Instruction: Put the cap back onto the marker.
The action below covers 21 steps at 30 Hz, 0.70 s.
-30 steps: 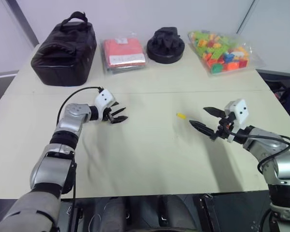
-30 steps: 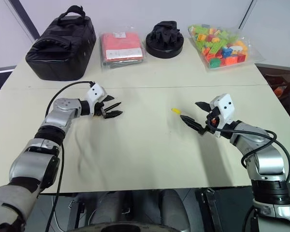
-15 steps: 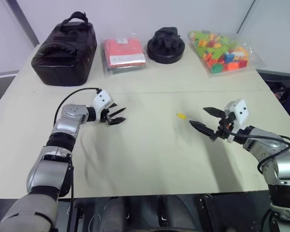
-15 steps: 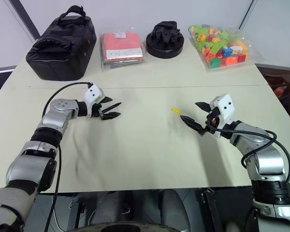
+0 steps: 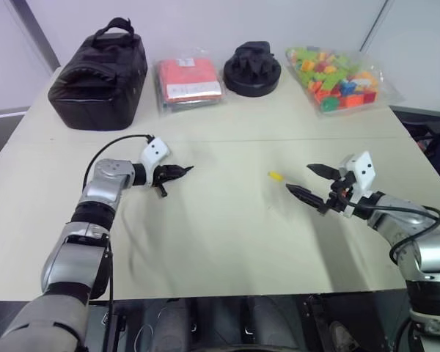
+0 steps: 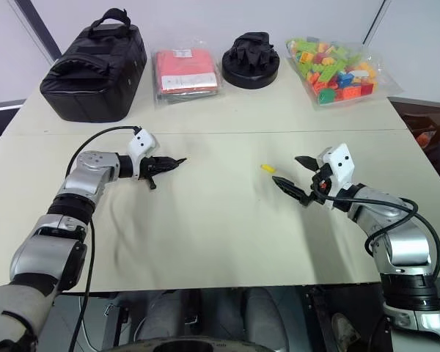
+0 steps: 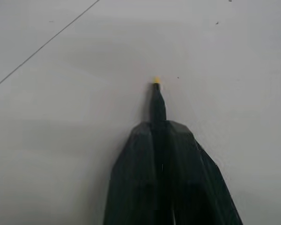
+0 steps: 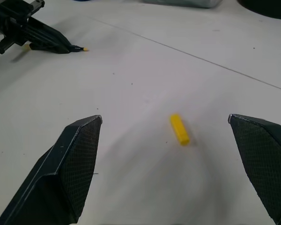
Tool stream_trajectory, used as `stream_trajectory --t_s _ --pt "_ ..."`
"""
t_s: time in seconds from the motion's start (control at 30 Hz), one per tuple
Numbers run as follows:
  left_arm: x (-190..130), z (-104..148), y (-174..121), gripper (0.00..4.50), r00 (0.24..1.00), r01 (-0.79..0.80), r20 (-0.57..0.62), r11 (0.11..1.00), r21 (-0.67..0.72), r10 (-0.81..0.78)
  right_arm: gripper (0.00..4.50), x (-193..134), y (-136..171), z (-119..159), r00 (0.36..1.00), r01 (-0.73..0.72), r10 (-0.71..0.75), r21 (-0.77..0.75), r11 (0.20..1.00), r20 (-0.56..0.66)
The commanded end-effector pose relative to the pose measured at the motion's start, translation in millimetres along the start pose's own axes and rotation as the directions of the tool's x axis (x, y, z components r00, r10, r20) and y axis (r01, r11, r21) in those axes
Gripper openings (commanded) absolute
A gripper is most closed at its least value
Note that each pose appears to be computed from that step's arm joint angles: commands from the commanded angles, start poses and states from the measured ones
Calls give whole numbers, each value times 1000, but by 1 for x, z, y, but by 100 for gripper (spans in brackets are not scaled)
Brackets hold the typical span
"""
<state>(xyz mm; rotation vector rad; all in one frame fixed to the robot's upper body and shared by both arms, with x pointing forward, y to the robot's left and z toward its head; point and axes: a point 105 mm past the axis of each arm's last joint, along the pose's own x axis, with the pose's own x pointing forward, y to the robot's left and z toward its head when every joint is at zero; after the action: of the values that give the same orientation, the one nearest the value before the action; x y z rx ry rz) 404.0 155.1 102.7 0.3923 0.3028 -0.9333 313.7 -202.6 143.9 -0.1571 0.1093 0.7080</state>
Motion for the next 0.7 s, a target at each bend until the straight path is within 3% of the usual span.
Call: stream_trajectory --t_s 0.03,0.17,0.3,0.43,0.5,0.6,0.7 --pt "0 0 -2 2 1000 17 -6 1000 6 -17 450 -4 -4 9 999 24 -23 -28 999 31" --pt "-1 1 1 2 1000 0 -15 999 33 1 450 -5 -4 8 999 29 -28 -23 999 31" --pt "-5 24 8 2 999 -9 37 993 118 5 450 -5 -15 8 997 70 -68 -32 997 43" --pt "-15 94 11 2 982 63 156 967 245 -104 450 -5 -37 4 996 80 -79 -36 996 42" --pt "-19 114 3 2 965 152 161 942 300 -207 450 -2 -41 -2 999 43 -43 -53 998 3" --pt "-19 123 -9 2 944 261 85 879 398 -319 450 8 -53 -7 1000 18 -19 -68 998 -19" --pt "-16 123 -14 2 933 302 60 860 413 -356 450 17 -57 -8 1000 -8 6 -67 998 -20"
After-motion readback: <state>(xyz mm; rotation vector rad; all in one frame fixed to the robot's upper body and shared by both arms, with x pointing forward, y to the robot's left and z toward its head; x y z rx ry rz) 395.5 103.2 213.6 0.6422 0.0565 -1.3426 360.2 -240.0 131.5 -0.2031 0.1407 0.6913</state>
